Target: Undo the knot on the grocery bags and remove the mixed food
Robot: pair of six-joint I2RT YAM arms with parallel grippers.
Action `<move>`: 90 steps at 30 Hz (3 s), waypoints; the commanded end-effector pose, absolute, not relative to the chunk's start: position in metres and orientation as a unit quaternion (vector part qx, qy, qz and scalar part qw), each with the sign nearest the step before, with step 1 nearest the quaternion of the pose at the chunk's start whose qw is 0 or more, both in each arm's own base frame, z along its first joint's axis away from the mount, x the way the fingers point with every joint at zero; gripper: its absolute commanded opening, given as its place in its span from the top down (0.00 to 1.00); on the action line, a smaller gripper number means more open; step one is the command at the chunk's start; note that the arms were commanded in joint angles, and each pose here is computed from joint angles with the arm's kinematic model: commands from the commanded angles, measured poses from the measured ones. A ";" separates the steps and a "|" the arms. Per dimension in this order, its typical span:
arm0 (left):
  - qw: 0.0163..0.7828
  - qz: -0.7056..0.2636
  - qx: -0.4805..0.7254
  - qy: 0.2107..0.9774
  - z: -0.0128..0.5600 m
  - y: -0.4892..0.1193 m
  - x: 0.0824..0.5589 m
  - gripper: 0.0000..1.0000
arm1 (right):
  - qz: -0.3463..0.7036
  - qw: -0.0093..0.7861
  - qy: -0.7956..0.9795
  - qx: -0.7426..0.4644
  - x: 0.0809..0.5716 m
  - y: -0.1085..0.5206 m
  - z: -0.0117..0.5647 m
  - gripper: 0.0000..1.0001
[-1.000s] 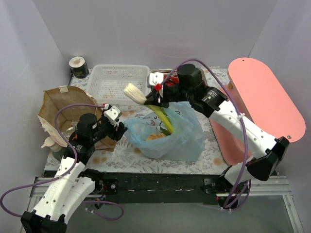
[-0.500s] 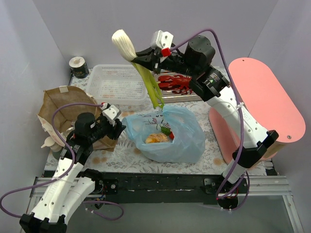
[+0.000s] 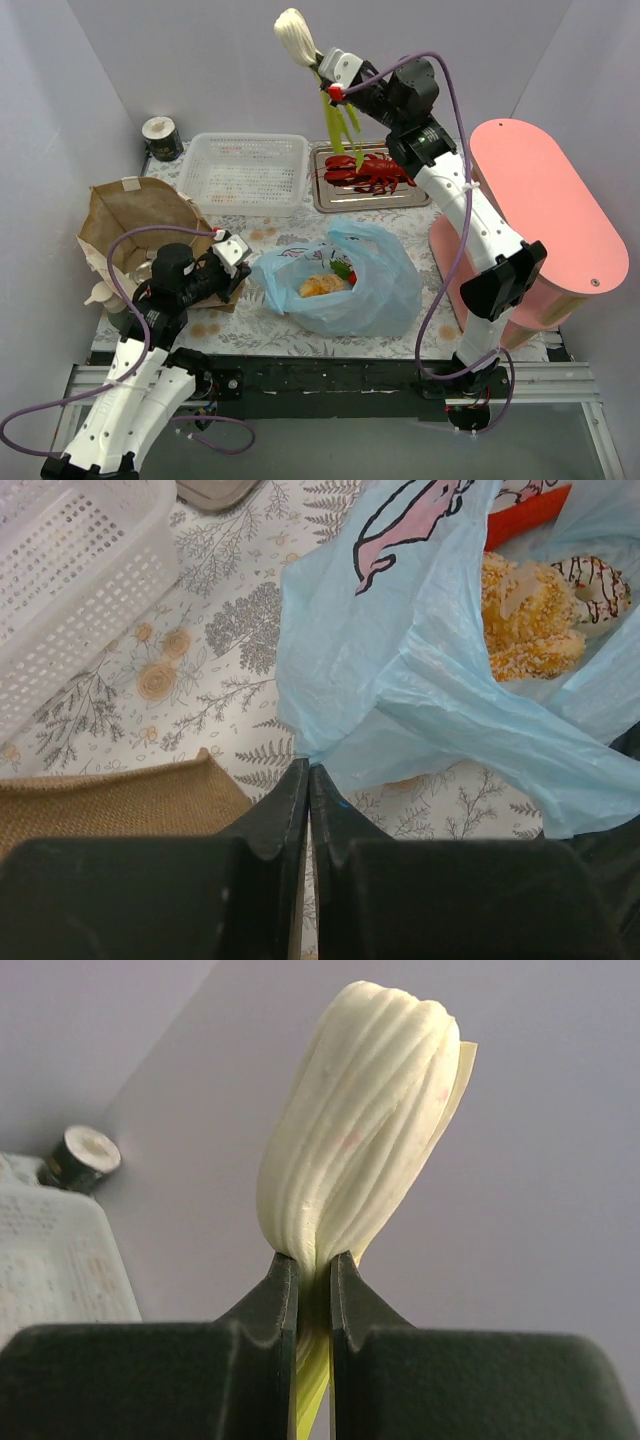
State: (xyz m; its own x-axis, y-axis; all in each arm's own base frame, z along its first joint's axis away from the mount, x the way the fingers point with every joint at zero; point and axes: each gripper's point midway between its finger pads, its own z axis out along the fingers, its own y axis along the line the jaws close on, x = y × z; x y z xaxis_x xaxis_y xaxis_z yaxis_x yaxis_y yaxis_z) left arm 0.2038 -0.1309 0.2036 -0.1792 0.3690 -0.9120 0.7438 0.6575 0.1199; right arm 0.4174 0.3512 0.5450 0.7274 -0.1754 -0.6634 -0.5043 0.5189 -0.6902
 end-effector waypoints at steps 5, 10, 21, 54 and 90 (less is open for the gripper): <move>0.497 -0.169 0.368 0.767 0.186 -0.109 0.194 1.00 | -0.056 0.715 0.361 -0.596 0.500 0.317 0.418 0.99; 0.494 -0.166 0.350 0.779 0.182 -0.102 0.200 1.00 | -0.094 0.638 0.379 -0.664 0.528 0.288 0.332 0.99; 0.454 -0.166 0.351 0.802 0.177 -0.102 0.204 1.00 | -0.116 0.498 0.409 -0.756 0.562 0.223 0.199 0.99; 0.403 -0.173 0.340 0.832 0.164 -0.111 0.241 1.00 | -0.059 0.405 0.299 -0.862 0.580 0.259 0.078 0.99; 0.488 -0.225 0.363 0.762 0.187 -0.135 0.231 1.00 | -0.031 0.530 0.482 -0.697 0.439 0.259 0.276 0.02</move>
State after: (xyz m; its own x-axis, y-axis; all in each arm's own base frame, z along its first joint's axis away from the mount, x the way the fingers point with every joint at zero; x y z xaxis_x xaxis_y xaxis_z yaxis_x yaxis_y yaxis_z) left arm 0.2304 -0.1250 0.1728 -0.3141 0.3727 -0.8732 0.7523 0.6588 0.0106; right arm 0.4675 0.2431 0.2018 0.6832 -0.6933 -0.2295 -0.5480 -0.2789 -0.7886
